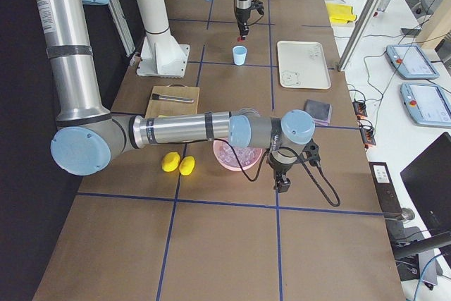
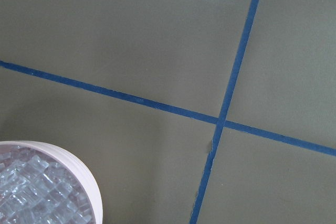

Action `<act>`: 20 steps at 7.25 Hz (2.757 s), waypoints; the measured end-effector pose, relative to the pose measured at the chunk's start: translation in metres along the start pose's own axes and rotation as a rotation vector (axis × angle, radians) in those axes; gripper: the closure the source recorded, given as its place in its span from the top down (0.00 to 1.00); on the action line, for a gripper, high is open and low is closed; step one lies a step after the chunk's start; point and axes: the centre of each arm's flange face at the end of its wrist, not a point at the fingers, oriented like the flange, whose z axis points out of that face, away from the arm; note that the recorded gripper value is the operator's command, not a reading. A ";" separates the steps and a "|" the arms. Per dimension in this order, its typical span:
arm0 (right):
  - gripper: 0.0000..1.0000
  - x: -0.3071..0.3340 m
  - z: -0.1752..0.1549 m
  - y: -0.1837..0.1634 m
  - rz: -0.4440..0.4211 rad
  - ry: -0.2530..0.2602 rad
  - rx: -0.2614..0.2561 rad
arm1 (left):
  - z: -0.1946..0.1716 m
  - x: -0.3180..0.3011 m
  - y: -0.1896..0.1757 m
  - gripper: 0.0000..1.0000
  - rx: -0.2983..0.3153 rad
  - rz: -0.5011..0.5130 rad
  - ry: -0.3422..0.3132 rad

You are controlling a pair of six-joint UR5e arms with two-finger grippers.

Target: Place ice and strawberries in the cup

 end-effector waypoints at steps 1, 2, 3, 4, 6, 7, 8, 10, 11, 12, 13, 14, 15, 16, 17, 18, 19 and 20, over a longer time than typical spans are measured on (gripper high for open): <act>1.00 0.000 -0.001 0.000 0.001 0.000 0.001 | 0.003 0.008 0.006 0.00 -0.005 -0.001 -0.002; 1.00 0.001 -0.001 0.000 0.001 0.000 0.002 | 0.005 0.016 0.008 0.00 -0.008 -0.002 -0.003; 1.00 0.001 -0.001 0.000 0.001 0.000 0.002 | 0.007 0.024 0.008 0.00 -0.009 -0.003 -0.006; 1.00 0.001 -0.001 0.001 0.002 0.000 0.002 | 0.008 0.028 0.007 0.00 -0.009 -0.002 -0.005; 1.00 0.002 -0.002 0.001 0.003 0.001 0.003 | 0.010 0.030 0.007 0.06 -0.008 0.002 -0.002; 1.00 0.002 -0.002 0.001 0.003 0.001 0.003 | 0.010 0.030 0.007 0.06 -0.008 0.006 -0.001; 1.00 0.002 -0.002 0.001 0.003 0.001 0.003 | 0.010 0.030 0.007 0.51 -0.008 0.008 -0.001; 1.00 0.002 -0.002 0.001 0.003 0.001 0.003 | 0.010 0.030 0.007 1.00 -0.008 0.009 -0.001; 1.00 0.002 -0.002 0.001 0.003 0.001 0.003 | 0.010 0.030 0.007 1.00 -0.008 0.010 0.000; 1.00 0.002 -0.002 0.001 0.003 0.001 0.003 | 0.010 0.030 0.007 1.00 -0.008 0.010 0.001; 1.00 0.002 -0.002 0.001 0.004 0.001 0.004 | 0.009 0.030 0.007 1.00 -0.008 0.009 0.001; 1.00 0.002 -0.002 0.001 0.004 0.001 0.004 | 0.009 0.030 0.007 1.00 -0.007 0.010 0.002; 1.00 0.002 -0.002 0.001 0.004 0.001 0.004 | 0.007 0.030 0.007 1.00 -0.005 0.012 0.006; 1.00 0.002 -0.002 0.001 0.004 0.001 0.004 | 0.004 0.029 0.005 1.00 0.003 0.015 0.009; 1.00 0.002 -0.002 0.001 0.005 0.001 0.004 | 0.000 0.025 -0.005 1.00 0.019 0.030 0.007; 1.00 0.003 -0.002 0.002 0.007 0.001 0.003 | -0.005 0.016 -0.021 1.00 0.036 0.050 0.000; 1.00 0.006 -0.001 0.004 0.009 0.000 0.005 | -0.012 -0.001 -0.036 1.00 0.050 0.077 -0.018; 1.00 0.009 -0.002 0.008 0.014 -0.004 0.011 | -0.029 -0.021 -0.051 1.00 0.063 0.122 -0.055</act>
